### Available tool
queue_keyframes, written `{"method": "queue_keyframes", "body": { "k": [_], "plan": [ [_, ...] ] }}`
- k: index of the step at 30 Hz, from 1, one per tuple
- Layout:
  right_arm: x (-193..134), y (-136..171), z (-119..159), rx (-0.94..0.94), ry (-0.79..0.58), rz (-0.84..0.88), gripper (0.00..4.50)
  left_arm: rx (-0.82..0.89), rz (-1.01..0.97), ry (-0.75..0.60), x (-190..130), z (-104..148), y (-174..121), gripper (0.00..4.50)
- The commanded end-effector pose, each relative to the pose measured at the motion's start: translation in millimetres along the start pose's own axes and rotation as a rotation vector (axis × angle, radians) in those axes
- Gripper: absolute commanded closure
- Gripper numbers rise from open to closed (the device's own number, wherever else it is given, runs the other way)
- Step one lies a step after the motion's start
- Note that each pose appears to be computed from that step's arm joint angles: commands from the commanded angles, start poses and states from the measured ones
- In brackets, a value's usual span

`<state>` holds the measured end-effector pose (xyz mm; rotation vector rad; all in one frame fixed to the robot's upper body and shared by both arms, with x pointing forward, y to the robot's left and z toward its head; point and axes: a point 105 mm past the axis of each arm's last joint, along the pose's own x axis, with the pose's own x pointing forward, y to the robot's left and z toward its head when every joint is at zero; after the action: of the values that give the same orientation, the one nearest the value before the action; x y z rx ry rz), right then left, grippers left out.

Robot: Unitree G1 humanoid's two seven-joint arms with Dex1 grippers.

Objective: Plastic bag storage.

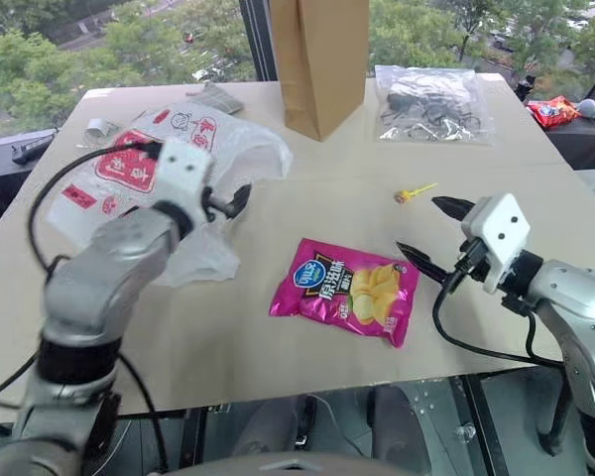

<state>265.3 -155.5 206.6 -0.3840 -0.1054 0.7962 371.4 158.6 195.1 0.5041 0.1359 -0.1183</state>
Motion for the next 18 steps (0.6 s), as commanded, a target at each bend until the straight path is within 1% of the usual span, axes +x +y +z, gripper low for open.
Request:
{"method": "queue_keyframes", "body": {
  "k": [1, 6, 11, 15, 18],
  "plan": [
    [-0.6, 3.4, 17.2, -0.044, -0.03, 0.001, 0.0, 0.098, 0.108, 0.063, 10.0, -8.5, 2.8, 0.18],
    [-4.2, 5.5, 19.1, -0.045, -0.024, -0.01, 0.0, 0.155, 0.203, 0.098, 11.5, -15.6, 15.6, 0.18],
    [-3.6, 6.7, 20.7, -0.042, -0.023, -0.016, 0.0, 0.15, 0.219, 0.051, 4.6, -12.8, 20.2, 0.18],
    [0.5, 5.9, 22.1, -0.039, -0.027, -0.015, 0.0, 0.162, 0.235, 0.094, -1.6, -30.9, 29.6, 0.18],
    [3.8, 7.0, 21.5, -0.038, -0.028, -0.001, 0.0, 0.193, 0.261, 0.131, 6.5, -42.8, 33.3, 0.18]
  ]
}}
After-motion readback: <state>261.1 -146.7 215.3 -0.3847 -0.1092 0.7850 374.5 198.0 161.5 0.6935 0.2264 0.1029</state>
